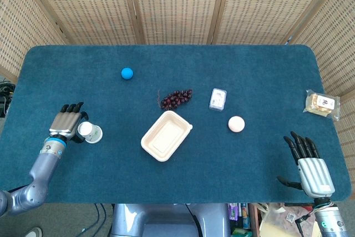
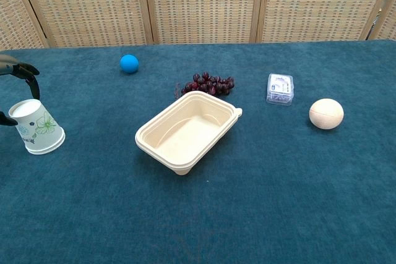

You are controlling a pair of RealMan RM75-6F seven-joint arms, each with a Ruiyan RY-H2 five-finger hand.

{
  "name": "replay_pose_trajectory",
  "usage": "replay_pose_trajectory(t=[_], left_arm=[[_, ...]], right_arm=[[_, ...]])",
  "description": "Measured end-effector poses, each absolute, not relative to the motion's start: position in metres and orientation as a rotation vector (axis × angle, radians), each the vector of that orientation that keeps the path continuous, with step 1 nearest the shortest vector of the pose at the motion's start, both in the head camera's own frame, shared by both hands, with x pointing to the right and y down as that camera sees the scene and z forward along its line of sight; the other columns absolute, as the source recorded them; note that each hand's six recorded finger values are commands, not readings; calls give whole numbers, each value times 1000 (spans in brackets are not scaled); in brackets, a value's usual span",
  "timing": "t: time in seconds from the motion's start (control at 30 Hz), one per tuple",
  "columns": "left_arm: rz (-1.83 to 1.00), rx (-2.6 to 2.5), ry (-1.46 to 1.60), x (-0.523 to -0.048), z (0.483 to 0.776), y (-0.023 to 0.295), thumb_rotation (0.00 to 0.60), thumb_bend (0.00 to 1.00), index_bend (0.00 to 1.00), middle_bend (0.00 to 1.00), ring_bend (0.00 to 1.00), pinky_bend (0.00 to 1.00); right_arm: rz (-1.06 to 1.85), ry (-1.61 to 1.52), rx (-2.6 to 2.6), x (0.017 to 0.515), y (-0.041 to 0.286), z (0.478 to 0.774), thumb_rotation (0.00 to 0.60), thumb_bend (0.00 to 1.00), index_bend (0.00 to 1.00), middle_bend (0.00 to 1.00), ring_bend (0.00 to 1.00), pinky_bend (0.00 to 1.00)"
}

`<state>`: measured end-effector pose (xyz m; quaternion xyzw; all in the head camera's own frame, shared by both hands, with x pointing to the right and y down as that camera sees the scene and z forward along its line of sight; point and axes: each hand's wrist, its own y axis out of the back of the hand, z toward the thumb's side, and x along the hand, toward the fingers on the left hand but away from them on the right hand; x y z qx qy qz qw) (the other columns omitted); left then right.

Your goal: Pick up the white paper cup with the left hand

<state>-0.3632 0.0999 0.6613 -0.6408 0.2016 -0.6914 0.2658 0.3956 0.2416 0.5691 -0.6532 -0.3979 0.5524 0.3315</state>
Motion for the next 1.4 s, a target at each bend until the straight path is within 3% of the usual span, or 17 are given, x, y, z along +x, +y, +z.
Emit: replay_pose_trajectory(t=[1.4], left_arm=[[-1865,-1725,582,-364,657,95,600,245,347,0,0,0]], right_arm=[[1442,-1045,-1707,396,241,568,600,88,0,0,0,0]])
